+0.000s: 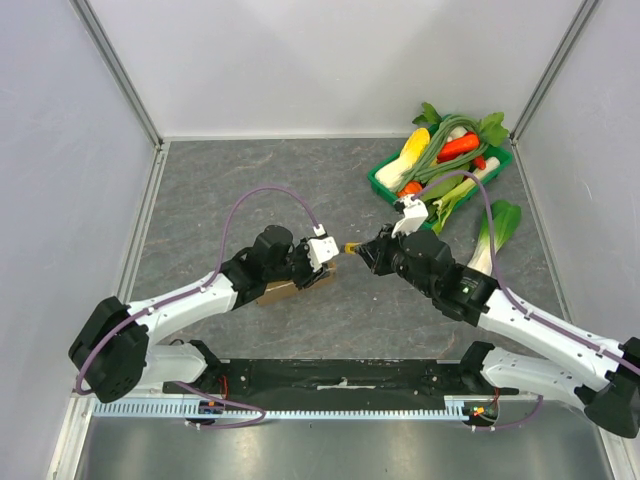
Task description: Unpack the express box
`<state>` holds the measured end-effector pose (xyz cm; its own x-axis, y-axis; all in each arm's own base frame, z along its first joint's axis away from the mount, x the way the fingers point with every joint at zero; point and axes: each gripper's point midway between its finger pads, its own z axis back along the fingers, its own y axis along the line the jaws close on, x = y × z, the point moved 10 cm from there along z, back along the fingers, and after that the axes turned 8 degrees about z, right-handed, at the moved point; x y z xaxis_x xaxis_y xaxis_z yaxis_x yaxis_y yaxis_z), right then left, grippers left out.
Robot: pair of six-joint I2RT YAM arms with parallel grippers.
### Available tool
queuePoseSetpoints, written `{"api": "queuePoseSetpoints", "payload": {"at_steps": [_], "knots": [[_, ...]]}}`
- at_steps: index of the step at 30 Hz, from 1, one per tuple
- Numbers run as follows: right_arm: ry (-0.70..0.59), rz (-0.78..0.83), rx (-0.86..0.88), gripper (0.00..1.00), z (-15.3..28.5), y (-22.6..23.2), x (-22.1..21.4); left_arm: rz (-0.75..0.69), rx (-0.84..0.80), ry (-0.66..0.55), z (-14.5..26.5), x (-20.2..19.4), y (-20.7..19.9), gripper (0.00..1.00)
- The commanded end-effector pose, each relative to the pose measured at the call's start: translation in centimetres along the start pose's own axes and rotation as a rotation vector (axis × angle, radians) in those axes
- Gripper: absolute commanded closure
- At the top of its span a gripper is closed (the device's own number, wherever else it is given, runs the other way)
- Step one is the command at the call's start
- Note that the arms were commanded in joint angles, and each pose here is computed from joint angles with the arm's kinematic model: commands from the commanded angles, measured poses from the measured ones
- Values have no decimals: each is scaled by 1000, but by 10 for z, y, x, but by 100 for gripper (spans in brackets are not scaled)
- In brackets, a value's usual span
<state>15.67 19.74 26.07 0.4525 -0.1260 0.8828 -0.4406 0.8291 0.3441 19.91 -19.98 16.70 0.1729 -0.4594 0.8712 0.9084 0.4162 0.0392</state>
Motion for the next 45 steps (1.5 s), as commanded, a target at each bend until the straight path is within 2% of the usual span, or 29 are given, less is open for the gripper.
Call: {"api": "queuePoseSetpoints", "payload": {"at_steps": [1, 15, 31, 40, 45], "knots": [[-50, -15, 32, 100, -5, 4, 4, 10, -73, 134, 1, -33, -14, 96], [33, -21, 63, 100, -14, 3, -16, 19, -67, 145, 1, -36, -14, 96], [45, -15, 60, 100, -22, 2, -22, 28, -68, 146, 1, -36, -14, 96], [148, -4, 117, 100, -21, 3, -38, 86, 9, 146, -4, -28, -8, 98], [258, 29, 137, 100, -7, -1, -48, 121, 48, 157, -7, -25, -2, 98]]}}
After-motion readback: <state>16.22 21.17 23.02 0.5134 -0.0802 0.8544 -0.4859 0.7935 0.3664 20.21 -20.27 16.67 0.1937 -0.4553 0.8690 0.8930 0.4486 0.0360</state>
